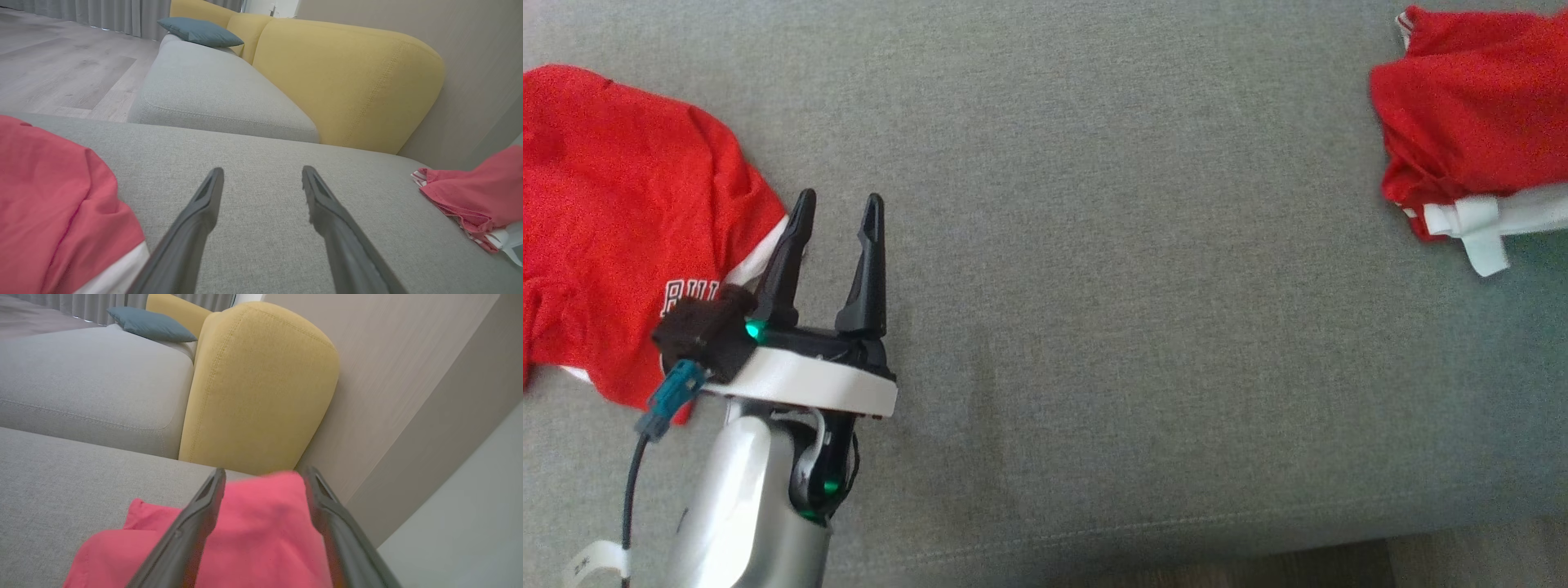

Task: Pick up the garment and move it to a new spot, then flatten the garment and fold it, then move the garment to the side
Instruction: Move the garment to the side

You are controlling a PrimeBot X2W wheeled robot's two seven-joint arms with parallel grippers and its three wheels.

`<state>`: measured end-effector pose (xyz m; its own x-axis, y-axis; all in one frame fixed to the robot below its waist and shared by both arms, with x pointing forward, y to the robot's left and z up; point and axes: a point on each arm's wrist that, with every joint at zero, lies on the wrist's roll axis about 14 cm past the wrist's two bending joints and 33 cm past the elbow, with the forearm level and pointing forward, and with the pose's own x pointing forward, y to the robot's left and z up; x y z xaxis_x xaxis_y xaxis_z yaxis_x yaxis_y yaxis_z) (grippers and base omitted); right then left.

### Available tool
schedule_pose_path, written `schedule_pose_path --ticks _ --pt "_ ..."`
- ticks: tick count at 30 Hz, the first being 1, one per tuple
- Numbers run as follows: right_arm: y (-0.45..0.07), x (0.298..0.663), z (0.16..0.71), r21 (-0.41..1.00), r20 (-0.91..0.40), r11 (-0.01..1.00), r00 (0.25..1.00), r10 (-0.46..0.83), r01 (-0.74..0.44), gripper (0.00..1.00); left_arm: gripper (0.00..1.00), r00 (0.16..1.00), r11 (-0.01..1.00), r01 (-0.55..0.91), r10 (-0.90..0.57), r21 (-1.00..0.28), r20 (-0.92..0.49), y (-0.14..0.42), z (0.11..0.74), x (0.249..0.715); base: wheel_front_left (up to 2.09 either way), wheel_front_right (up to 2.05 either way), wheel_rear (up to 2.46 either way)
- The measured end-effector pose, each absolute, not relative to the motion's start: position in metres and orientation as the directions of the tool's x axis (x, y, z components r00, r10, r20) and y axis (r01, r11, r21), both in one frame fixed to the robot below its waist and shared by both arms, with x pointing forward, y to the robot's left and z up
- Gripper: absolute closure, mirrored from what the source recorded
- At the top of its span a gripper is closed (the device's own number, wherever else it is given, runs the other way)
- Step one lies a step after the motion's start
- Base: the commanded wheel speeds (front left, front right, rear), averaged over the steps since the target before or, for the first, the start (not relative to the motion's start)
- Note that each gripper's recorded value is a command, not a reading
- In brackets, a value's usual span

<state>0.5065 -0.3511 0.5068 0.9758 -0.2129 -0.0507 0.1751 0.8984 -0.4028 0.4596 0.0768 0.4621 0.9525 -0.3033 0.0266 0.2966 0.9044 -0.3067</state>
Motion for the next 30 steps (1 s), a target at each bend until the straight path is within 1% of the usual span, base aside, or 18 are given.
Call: schedule_pose_path --ticks 5,8,16,20,23,28,30 --pt "-0.344 0.509 0.521 -0.396 -0.010 0.902 0.981 -0.193 0.173 0.00 0.00 0.953 0.906 0.297 -0.303 -0.303 0.029 0.077 0.465 0.459 0.00 0.00 0.00" --pt "-0.331 0.510 0.530 -0.367 0.020 0.916 0.985 -0.169 0.165 0.00 0.00 0.953 0.907 0.299 -0.300 -0.297 0.041 0.079 0.471 0.457 0.00 0.00 0.00" --pt "-0.251 0.499 0.529 -0.231 0.057 0.972 0.998 -0.018 0.031 0.00 0.00 0.956 0.916 0.292 -0.274 -0.275 0.103 0.089 0.500 0.446 0.00 0.00 0.00" --pt "-0.211 0.483 0.531 -0.149 0.079 0.988 0.996 0.044 -0.032 0.00 0.00 0.963 0.923 0.268 -0.246 -0.275 0.113 0.098 0.508 0.431 0.00 0.00 0.00" --pt "-0.193 0.465 0.529 -0.104 0.089 0.993 0.994 0.067 -0.057 0.00 0.00 0.965 0.928 0.257 -0.231 -0.269 0.126 0.103 0.515 0.419 0.00 0.00 0.00" --pt "-0.176 0.431 0.525 -0.103 0.094 0.990 0.990 0.104 -0.094 0.00 0.00 0.968 0.933 0.236 -0.202 -0.272 0.148 0.112 0.525 0.400 0.00 0.00 0.00" --pt "-0.168 0.417 0.523 -0.076 0.097 0.990 0.988 0.121 -0.114 0.00 0.00 0.969 0.934 0.231 -0.196 -0.273 0.150 0.114 0.526 0.393 0.00 0.00 0.00"
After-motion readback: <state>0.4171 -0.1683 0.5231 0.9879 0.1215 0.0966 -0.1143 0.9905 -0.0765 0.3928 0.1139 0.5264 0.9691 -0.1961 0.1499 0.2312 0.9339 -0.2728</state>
